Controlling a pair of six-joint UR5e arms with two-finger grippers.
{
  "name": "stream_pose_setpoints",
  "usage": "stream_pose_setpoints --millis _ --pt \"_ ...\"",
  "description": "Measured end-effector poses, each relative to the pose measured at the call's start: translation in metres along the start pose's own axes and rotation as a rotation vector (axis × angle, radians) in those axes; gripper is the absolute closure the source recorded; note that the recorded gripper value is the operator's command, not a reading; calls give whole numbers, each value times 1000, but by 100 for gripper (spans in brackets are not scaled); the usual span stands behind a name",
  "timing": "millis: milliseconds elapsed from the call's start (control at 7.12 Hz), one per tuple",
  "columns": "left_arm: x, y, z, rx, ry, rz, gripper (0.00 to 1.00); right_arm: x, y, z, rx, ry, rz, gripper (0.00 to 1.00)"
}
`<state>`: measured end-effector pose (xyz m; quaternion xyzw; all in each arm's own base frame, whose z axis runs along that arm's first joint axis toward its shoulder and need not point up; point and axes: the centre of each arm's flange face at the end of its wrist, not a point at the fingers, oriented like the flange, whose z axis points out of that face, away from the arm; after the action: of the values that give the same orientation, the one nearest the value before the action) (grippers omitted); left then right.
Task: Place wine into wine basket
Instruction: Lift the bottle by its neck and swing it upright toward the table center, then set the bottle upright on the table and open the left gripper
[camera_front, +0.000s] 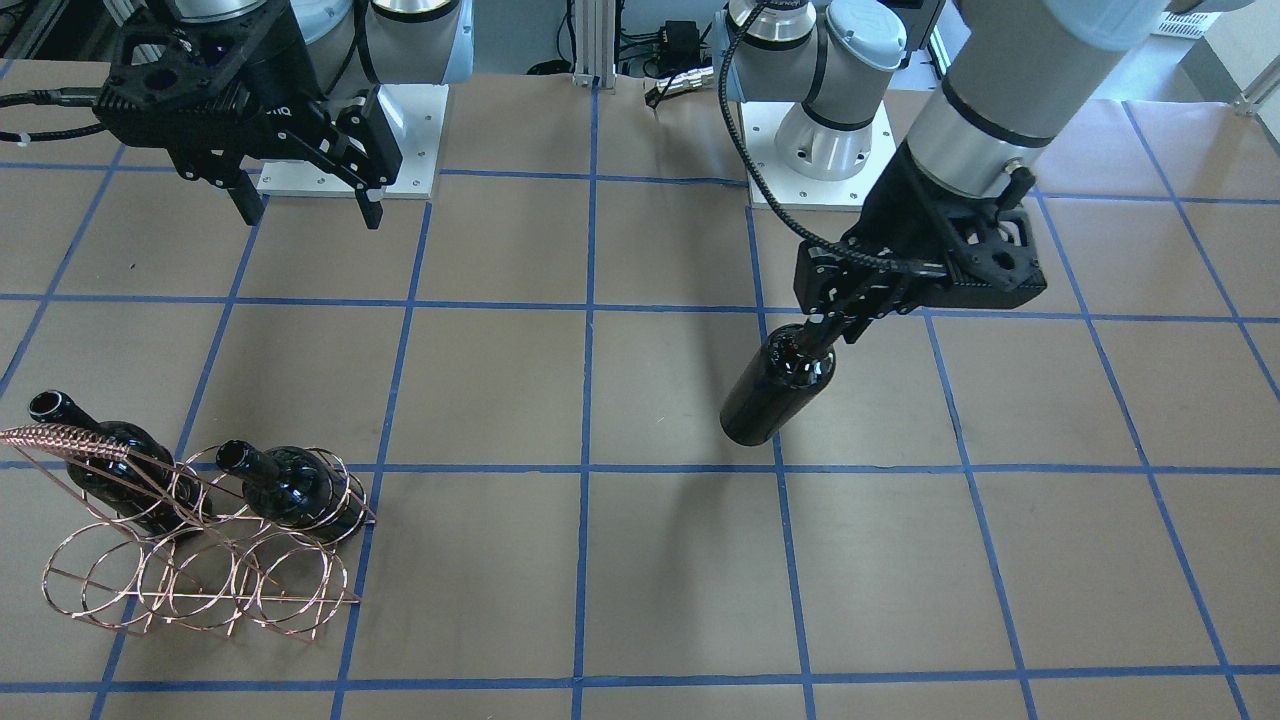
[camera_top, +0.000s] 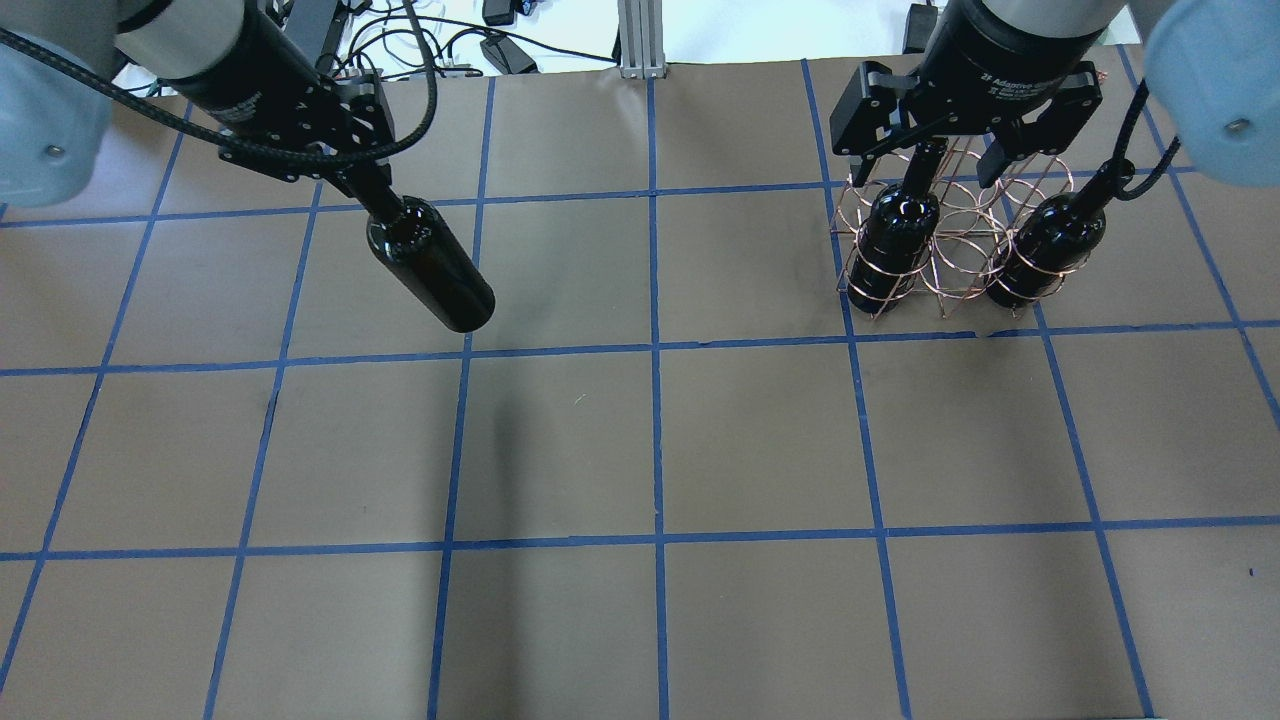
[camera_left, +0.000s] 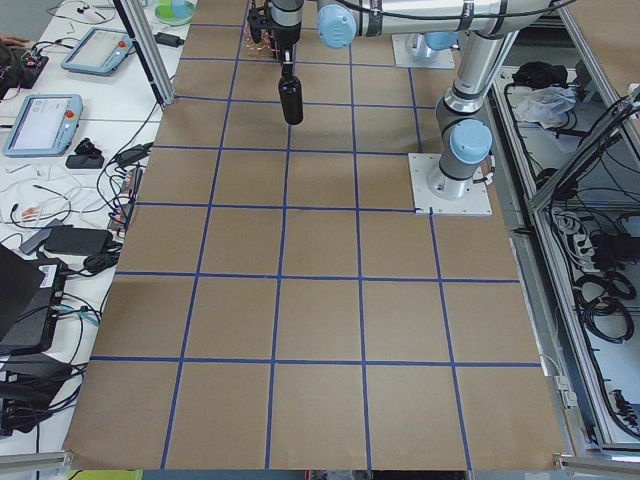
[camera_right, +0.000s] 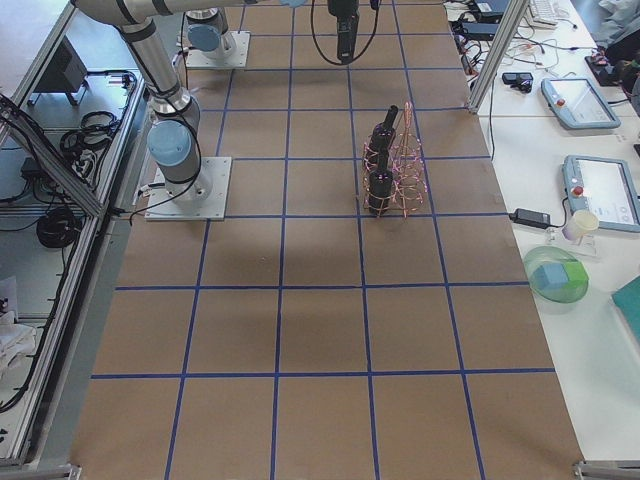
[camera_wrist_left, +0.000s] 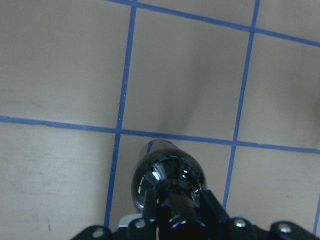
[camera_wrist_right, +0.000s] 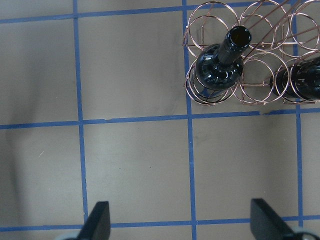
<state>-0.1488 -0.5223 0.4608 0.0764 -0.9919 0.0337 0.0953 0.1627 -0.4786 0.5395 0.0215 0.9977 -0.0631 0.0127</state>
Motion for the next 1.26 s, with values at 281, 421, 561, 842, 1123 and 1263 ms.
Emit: stream_pose_setpoints --millis 281,421,561,842,1123,1263 --pt "18 19 28 -57 -7 -11 100 0 0 0 0 0 0 0" --pt "28 27 36 -74 -12 -13 100 0 0 0 0 0 0 0" --pt "36 35 45 -94 -19 -9 100 0 0 0 -1 0 0 0" --pt "43 47 70 -144 -36 -5 100 0 0 0 -1 1 0 0" --pt "44 51 72 -147 -40 -1 100 0 0 1 -1 0 -1 0" --pt "44 53 72 -149 -41 -1 100 0 -1 1 -1 0 -2 0"
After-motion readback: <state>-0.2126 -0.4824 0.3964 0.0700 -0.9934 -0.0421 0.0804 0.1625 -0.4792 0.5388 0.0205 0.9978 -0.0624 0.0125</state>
